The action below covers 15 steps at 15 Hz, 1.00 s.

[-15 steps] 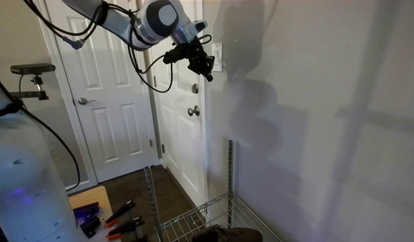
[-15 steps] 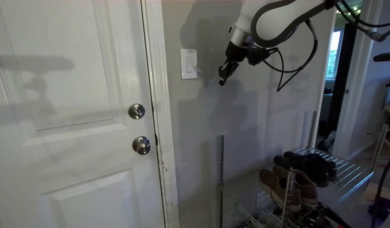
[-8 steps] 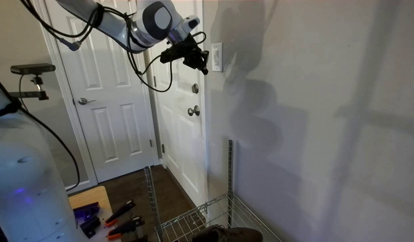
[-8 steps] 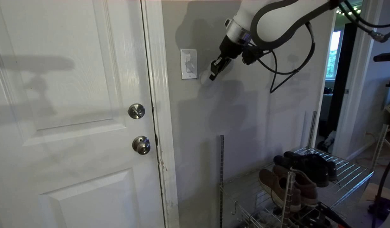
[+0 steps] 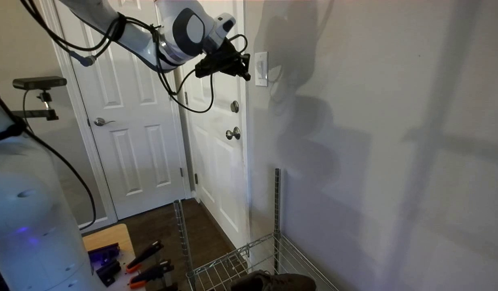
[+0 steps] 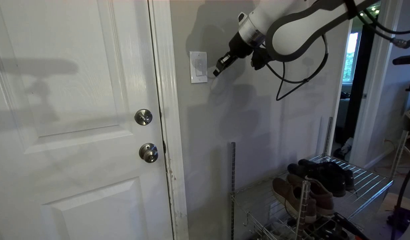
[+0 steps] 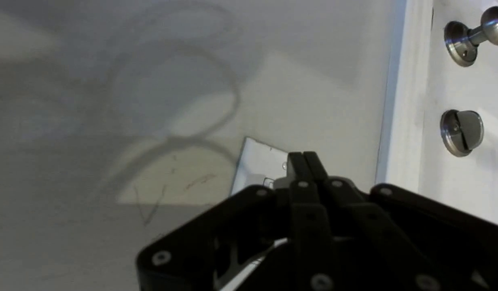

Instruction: Switch on the light

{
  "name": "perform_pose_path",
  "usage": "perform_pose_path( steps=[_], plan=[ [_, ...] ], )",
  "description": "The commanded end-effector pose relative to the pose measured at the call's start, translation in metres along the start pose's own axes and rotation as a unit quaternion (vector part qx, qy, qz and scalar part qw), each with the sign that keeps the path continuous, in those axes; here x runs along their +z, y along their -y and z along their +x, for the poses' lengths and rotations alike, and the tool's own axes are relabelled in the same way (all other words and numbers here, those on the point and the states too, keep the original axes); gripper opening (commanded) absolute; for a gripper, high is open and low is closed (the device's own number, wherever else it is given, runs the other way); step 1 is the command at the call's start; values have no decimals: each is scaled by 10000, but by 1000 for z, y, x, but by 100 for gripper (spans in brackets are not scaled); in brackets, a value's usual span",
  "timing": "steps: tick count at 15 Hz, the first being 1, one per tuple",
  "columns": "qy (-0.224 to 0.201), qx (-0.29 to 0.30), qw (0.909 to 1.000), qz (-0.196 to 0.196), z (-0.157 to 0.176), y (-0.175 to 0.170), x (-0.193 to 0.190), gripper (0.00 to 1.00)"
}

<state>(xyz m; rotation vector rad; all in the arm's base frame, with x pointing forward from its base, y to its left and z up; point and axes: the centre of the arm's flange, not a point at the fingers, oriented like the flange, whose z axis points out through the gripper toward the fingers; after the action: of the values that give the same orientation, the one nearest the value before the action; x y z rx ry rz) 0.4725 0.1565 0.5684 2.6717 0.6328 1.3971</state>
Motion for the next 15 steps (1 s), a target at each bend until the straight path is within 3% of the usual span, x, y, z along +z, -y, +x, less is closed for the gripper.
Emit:
perform_pose_path(
  steps=[1,15],
  plan=[
    [-261,-194,9994,-127,1,4,2,4],
    [-537,-823,9940,-472,38,18,25,4]
  ],
)
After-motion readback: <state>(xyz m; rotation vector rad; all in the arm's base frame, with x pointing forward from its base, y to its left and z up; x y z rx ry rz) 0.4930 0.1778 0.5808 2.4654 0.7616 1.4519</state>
